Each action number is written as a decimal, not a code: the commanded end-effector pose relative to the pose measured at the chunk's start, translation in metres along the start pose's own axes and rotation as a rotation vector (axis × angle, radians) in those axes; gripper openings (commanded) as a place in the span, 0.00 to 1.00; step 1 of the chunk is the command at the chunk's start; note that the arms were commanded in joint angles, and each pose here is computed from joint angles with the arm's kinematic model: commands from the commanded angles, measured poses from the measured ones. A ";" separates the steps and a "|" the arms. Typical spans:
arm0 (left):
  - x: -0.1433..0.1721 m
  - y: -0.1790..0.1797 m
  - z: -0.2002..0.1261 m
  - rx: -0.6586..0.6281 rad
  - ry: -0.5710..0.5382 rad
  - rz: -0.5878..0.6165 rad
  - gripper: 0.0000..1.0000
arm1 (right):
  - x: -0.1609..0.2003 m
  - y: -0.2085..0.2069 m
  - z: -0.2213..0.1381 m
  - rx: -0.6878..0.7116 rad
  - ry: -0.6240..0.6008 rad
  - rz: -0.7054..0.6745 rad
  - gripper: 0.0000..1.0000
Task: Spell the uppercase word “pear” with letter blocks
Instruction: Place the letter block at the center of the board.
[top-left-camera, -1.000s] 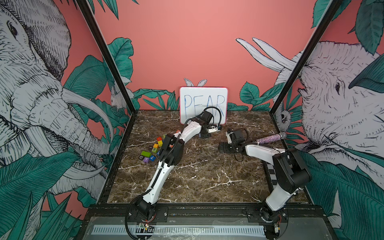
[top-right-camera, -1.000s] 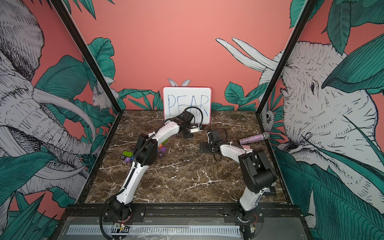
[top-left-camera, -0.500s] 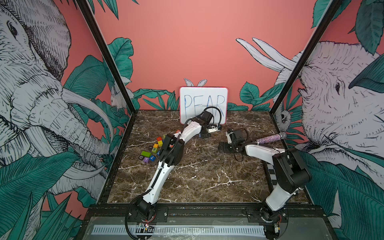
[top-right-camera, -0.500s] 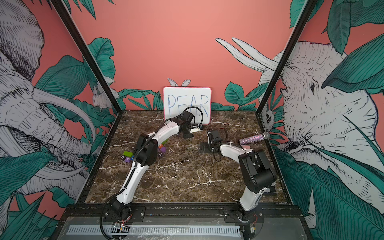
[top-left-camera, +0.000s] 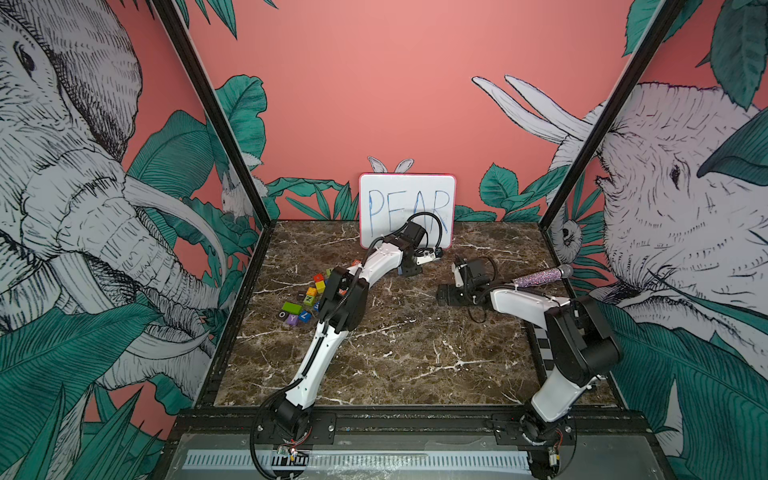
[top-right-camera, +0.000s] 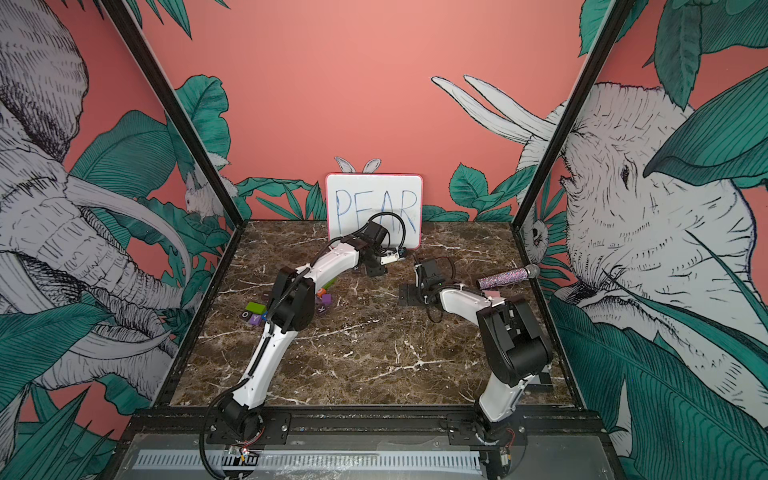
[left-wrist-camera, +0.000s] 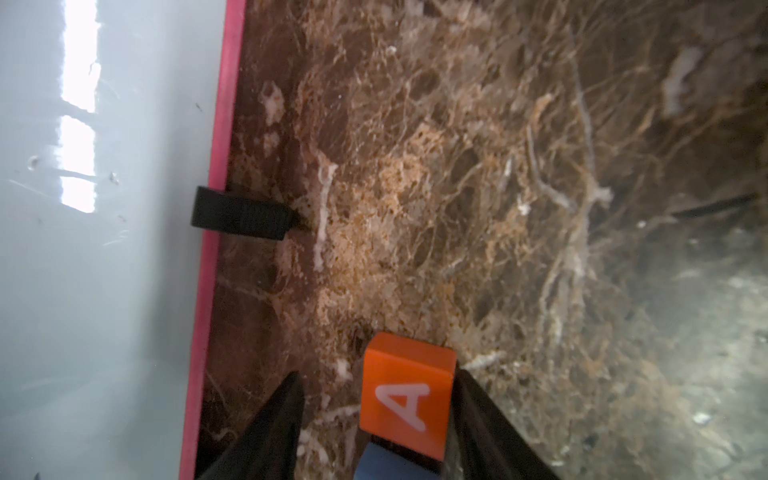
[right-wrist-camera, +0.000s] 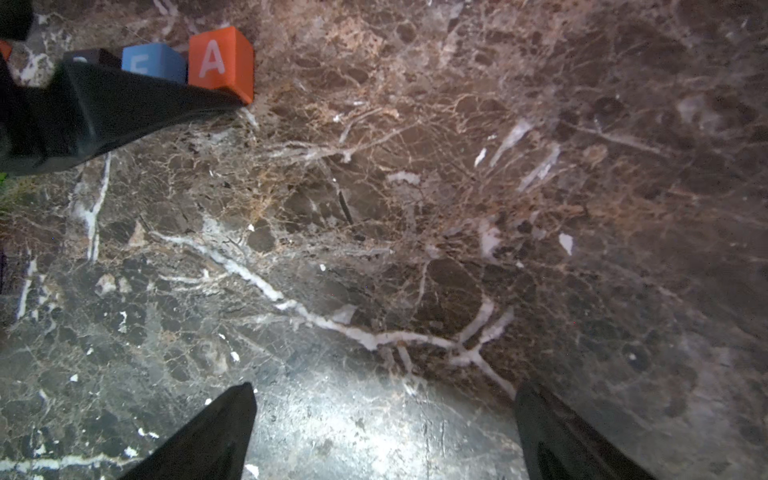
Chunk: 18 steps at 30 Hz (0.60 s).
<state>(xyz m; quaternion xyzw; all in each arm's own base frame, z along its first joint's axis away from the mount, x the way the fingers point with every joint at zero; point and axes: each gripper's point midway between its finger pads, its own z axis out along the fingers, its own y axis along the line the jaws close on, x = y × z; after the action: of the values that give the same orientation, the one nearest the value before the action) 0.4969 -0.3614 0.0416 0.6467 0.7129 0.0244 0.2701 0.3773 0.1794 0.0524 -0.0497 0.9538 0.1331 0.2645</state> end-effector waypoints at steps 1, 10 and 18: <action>-0.012 0.007 -0.029 -0.010 -0.043 -0.029 0.61 | -0.010 0.003 0.000 -0.014 -0.022 0.012 0.99; -0.031 0.017 -0.063 -0.044 -0.139 -0.128 0.65 | -0.012 0.004 -0.003 -0.014 -0.029 0.013 0.99; -0.025 0.019 -0.100 -0.112 -0.192 -0.363 0.70 | -0.016 0.008 -0.007 -0.033 -0.050 0.005 0.99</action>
<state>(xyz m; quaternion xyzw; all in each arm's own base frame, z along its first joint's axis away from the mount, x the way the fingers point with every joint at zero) 0.4732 -0.3513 0.0965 0.5465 0.7736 -0.0267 0.3197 0.3770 0.1806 0.0526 -0.0477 0.9537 0.1374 0.2633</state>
